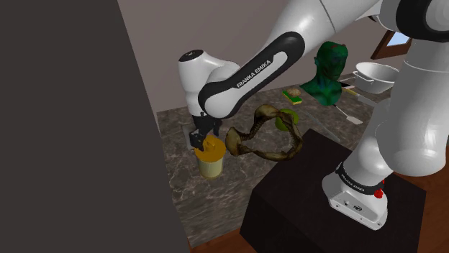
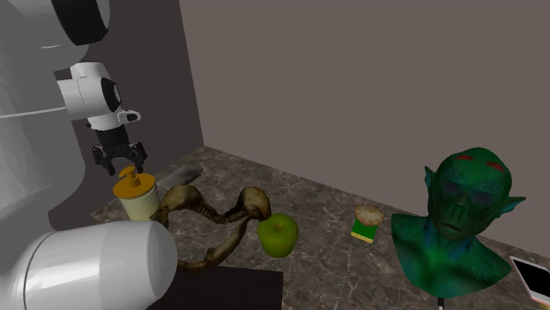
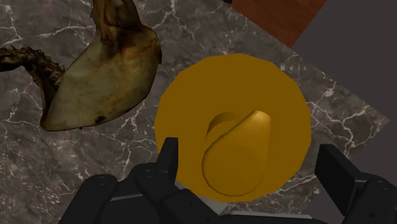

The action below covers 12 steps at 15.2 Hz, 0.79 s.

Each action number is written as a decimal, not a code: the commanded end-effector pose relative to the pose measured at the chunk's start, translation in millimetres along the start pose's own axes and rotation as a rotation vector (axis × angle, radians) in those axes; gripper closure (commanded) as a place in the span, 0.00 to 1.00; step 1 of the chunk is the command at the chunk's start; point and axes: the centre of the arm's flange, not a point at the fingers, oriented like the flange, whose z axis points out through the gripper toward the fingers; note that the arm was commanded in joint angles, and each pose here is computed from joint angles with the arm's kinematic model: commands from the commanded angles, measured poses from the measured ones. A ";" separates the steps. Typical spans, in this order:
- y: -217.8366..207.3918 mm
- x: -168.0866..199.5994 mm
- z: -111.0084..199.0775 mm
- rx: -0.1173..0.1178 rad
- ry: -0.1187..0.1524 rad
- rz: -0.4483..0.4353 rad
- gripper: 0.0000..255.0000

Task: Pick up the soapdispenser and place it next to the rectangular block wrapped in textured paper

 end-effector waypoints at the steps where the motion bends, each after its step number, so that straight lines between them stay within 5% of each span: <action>1: 0.0 -0.1 -13.2 0.000 0.000 0.000 0.00; 4: 0.0 -0.1 -50.0 0.000 0.000 0.000 0.00; 12: 0.0 -0.1 -50.0 0.000 0.000 0.000 0.00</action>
